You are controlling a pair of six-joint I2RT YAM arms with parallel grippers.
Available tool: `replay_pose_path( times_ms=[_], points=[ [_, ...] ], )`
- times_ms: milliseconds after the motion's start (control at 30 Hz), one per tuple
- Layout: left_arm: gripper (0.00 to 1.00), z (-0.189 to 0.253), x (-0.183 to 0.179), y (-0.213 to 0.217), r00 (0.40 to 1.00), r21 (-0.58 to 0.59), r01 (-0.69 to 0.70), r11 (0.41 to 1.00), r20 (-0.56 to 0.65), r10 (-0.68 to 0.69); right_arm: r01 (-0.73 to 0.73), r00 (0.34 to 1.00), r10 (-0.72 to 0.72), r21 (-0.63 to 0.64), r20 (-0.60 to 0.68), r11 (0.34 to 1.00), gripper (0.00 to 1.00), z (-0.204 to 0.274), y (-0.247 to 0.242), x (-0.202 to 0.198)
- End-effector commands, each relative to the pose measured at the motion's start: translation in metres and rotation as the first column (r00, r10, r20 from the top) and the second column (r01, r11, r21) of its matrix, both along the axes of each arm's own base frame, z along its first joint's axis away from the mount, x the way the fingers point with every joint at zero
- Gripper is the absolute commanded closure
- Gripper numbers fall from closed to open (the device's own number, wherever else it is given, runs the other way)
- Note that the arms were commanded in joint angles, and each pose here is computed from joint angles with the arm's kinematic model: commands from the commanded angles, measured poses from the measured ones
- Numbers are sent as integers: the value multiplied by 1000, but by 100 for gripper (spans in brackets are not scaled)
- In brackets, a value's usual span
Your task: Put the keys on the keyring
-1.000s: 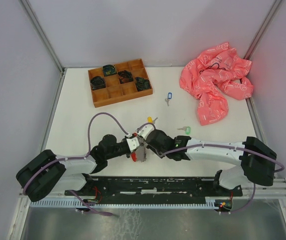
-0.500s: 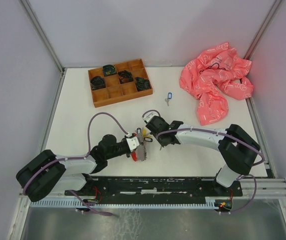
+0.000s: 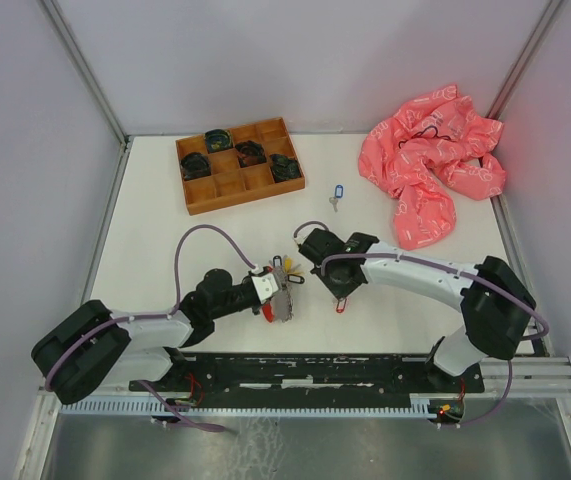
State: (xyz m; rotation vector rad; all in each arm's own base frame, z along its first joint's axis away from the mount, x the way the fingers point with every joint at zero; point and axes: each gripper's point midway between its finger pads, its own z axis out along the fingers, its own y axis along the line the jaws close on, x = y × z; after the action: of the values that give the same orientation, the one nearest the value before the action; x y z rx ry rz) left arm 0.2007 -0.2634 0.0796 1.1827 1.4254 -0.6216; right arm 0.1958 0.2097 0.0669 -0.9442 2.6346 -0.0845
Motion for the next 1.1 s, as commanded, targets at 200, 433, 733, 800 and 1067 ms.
replay_pose_path(
  times_ms=[200, 433, 733, 800, 1067],
  points=[
    [97, 28, 6, -6, 996, -63, 6, 998, 86, -1, -26, 1000, 26, -23, -11, 999, 99, -9, 23, 25],
    [97, 27, 6, -7, 996, -60, 7, 998, 84, -2, -31, 997, 32, -10, 72, 999, 99, -29, 38, 56],
    [97, 24, 7, -8, 997, -55, 10, 998, 76, -6, -13, 996, 10, 37, 84, 999, 91, -40, 41, 56],
    [97, 25, 6, -8, 997, -55, 12, 998, 77, -8, -25, 996, 20, 58, 89, 998, 89, -37, 42, 55],
    [97, 23, 6, -8, 997, -50, 14, 999, 77, -10, -200, 969, 155, 248, 190, 948, 73, 10, 62, 48]
  ],
)
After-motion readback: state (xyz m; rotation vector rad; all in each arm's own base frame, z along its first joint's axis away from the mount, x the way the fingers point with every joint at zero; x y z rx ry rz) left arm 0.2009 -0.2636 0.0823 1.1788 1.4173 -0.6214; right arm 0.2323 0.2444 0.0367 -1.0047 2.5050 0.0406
